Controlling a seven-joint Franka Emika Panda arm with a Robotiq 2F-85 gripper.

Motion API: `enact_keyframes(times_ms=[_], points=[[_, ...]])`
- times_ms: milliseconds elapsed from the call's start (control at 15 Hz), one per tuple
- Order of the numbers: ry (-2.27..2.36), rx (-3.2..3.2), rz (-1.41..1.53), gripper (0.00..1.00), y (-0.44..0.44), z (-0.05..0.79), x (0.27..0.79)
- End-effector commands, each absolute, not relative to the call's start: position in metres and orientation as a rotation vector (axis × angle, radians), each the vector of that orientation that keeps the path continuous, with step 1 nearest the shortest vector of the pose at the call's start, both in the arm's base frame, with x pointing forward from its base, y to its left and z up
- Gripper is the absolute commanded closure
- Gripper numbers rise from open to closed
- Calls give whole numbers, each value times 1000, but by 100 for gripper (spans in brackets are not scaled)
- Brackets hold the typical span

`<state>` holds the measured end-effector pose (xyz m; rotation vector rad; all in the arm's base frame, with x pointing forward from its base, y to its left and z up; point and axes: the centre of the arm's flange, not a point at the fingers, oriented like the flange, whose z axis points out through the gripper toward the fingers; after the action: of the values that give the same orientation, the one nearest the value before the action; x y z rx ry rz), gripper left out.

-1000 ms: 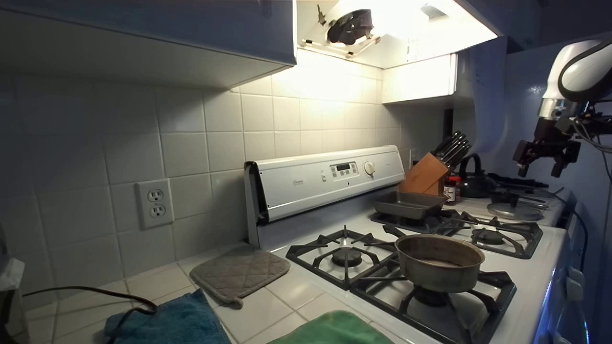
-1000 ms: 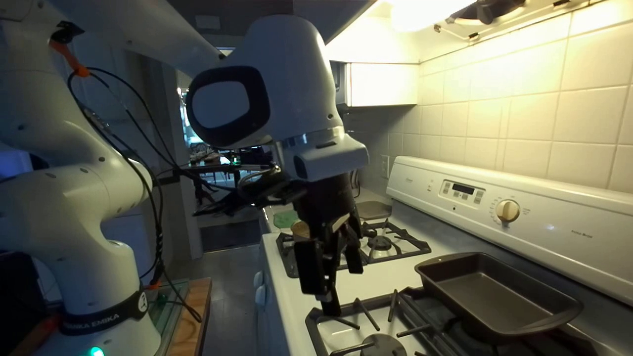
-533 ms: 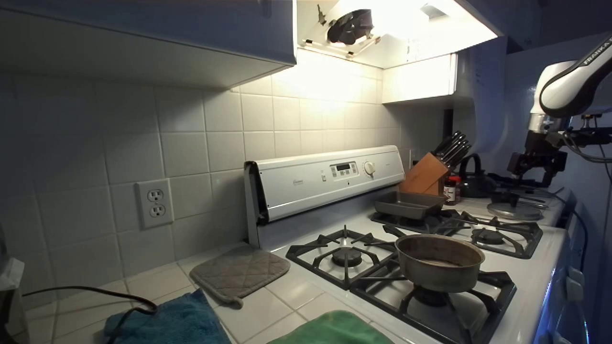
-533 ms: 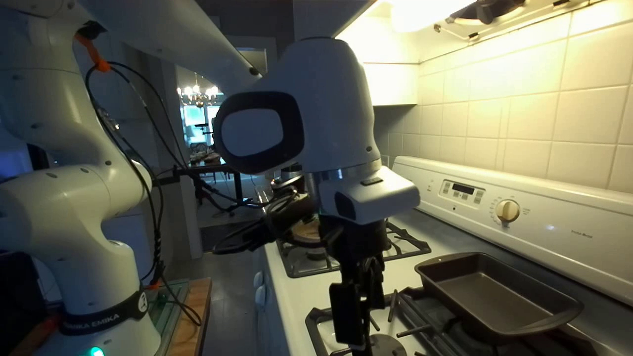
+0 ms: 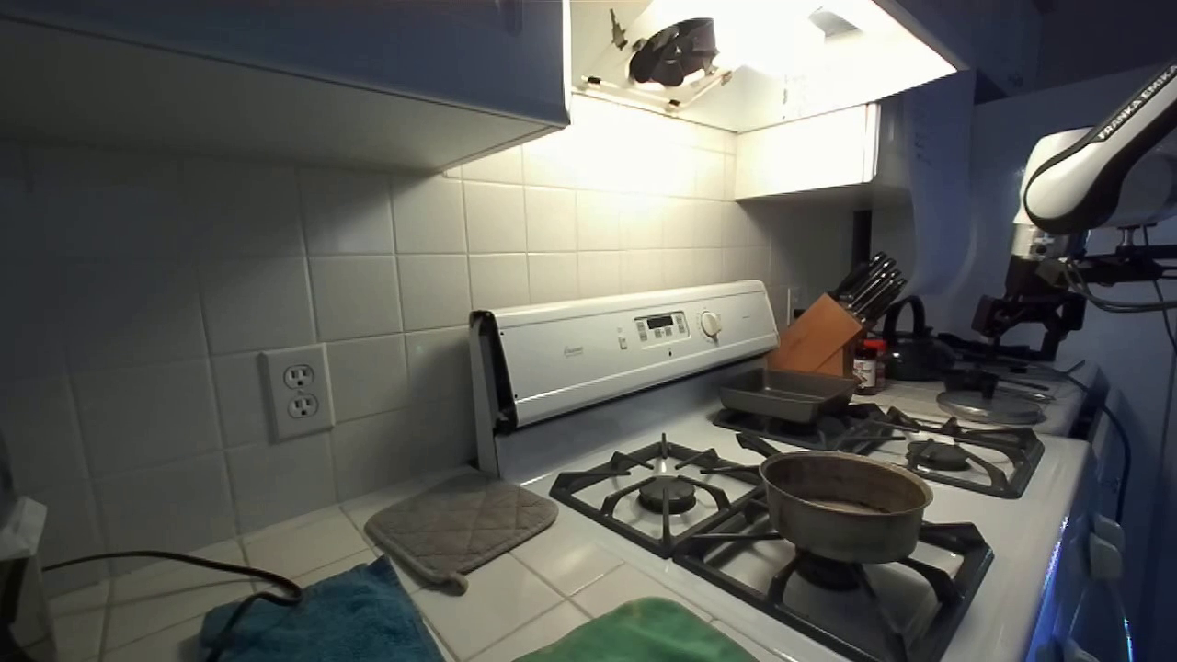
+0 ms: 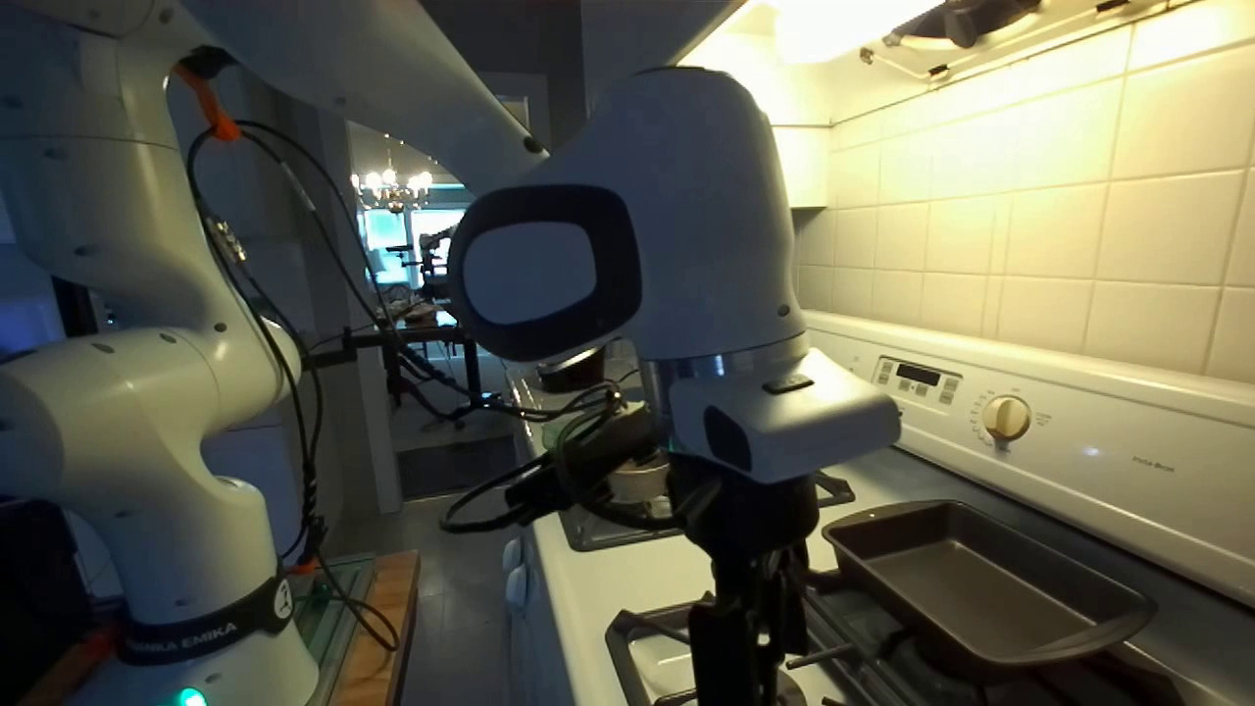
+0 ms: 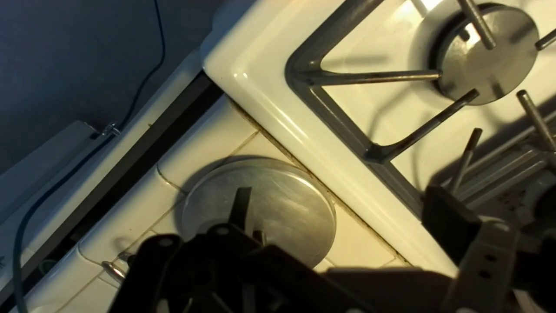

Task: Cover the pot

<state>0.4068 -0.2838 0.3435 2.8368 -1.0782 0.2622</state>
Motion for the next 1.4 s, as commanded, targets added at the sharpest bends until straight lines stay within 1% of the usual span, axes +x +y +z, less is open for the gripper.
enact_keyframes(times_ms=[0, 600, 1333], points=[[-1114, 2804, 240, 0, -291, 339, 415], [-1168, 2839, 201, 0, -351, 302, 437], [-1139, 2763, 261, 0, -382, 266, 463]])
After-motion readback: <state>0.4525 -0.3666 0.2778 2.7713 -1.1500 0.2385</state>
